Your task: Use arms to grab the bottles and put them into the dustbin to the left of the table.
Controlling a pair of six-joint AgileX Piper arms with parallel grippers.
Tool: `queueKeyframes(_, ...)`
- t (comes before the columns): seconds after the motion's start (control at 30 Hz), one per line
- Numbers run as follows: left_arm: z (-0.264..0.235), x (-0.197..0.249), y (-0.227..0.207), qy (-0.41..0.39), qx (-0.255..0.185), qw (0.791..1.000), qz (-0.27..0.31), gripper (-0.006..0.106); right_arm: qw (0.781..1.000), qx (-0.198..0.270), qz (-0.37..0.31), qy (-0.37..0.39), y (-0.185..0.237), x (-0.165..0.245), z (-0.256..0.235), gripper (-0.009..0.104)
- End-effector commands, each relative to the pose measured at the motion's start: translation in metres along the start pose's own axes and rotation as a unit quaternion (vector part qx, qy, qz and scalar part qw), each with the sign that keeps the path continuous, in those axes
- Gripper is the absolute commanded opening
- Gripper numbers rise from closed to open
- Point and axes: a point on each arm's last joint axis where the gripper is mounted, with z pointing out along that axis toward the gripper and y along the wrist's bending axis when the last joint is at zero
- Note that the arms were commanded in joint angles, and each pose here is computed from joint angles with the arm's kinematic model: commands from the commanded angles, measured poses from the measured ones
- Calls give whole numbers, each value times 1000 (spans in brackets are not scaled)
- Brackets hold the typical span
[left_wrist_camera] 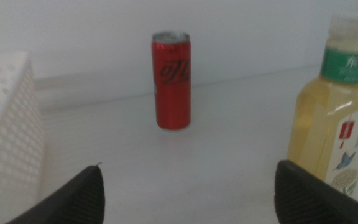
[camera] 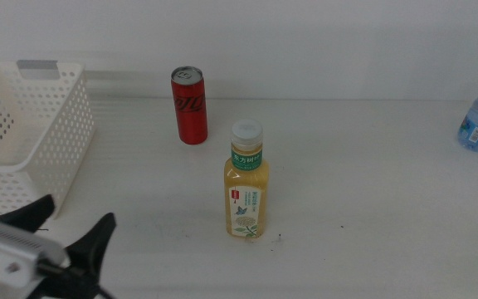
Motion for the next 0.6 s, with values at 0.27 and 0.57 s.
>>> queueKeyframes(0.27, 33, 16, -3, -38, 11, 999, 3, 94, 1000, 4, -7, -4, -1, 0, 0, 93)
queueKeyframes(0.57, 34, 17, -1, -36, 3, 999, 0, 94, 1000, 4, -7, -4, -1, 0, 0, 93)
